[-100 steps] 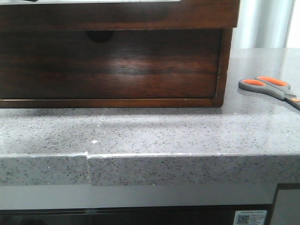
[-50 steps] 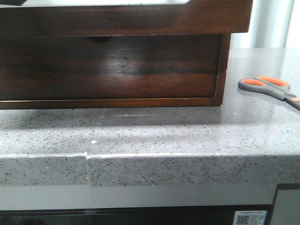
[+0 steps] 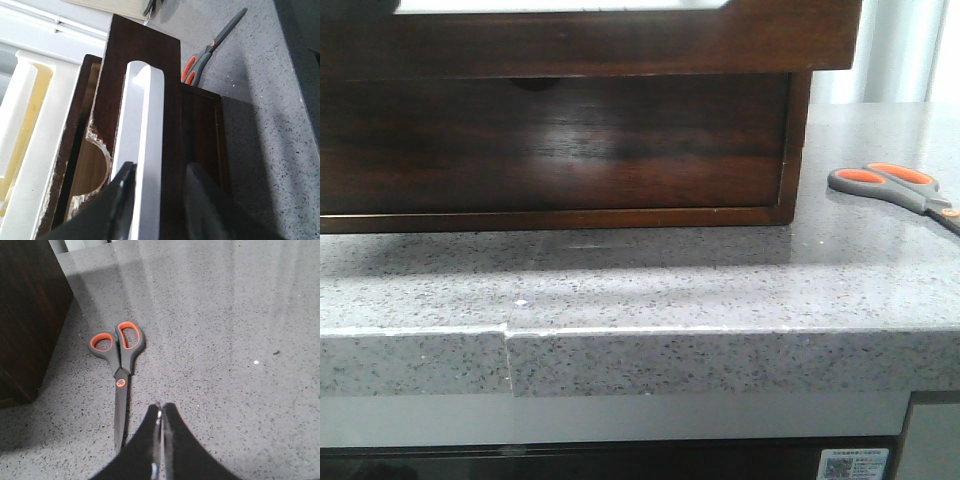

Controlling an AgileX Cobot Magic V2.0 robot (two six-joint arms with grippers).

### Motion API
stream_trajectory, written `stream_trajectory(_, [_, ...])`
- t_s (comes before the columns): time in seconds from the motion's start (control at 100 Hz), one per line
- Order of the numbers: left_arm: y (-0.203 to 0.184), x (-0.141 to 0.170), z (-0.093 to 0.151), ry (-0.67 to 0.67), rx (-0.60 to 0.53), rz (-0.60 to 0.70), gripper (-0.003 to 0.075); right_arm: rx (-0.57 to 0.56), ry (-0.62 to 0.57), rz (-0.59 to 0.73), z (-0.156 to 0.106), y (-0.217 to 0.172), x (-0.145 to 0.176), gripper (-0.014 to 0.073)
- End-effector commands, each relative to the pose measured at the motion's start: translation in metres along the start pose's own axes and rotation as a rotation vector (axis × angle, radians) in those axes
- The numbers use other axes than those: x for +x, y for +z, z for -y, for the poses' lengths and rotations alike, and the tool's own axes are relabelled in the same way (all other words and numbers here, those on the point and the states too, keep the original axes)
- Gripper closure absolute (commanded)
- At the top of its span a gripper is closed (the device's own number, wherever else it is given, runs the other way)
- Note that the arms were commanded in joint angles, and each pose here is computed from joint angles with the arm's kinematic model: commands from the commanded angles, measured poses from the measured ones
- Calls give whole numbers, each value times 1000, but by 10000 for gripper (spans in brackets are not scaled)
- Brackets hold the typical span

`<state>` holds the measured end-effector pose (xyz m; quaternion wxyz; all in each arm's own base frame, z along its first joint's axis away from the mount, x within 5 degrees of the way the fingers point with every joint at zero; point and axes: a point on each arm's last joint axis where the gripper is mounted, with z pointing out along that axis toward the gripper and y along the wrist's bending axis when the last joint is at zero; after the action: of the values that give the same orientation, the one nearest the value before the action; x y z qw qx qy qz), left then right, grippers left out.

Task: Put scissors in drawer with both arms
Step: 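Pull the drawer open toward the robot with the left gripper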

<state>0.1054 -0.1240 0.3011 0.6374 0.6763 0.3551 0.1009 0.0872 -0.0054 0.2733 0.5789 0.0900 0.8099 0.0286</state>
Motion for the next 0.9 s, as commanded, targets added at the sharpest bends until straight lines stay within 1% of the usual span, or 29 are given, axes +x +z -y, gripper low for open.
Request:
stream_trajectory(0.0, [-2,-8,-9,-35,-33,59,475,-2,-5,81,-1,-1,-14,656])
stream_trajectory(0.13, [-5,-14,-11,-53,-45,119,475,-9,8,103,-2,-1,-16,656])
stream_trajectory(0.2, [-10,-19,-15,-112,-75,167,475,-17,20,106,-3,-2,-17,656])
stream_trajectory(0.28, [-18,-21,-21,-183,-123,186,475,-34,14,87,-4,-1,-16,656])
stream_trajectory(0.37, [-30,-23,-27,-206,-177,200,475,-60,-22,65,-7,-1,-14,656])
stream_trajectory(0.45, [-44,-26,-32,-231,-235,223,475,-81,-77,57,-9,-1,-13,656])
stream_trajectory(0.53, [-55,-27,-36,-278,-286,236,475,-90,-125,-1,-11,4,-12,655])
stream_trajectory(0.65, [-72,-27,-41,-396,-355,249,475,-100,-169,-114,-16,14,-18,647])
stream_trajectory(0.72, [-79,-26,-42,-404,-378,242,475,-101,-180,-162,-20,22,-24,613])
stream_trajectory(0.79, [-84,-24,-42,-410,-394,224,475,-93,-185,-207,-22,31,-31,543])
stream_trajectory(0.83, [-88,-23,-42,-429,-404,215,475,-90,-186,-228,-24,37,-37,469])
stream_trajectory(0.86, [-89,-22,-42,-446,-407,207,475,-87,-188,-248,-25,41,-38,433])
stream_trajectory(0.89, [-90,-22,-42,-462,-410,206,475,-85,-188,-264,-26,45,-42,372])
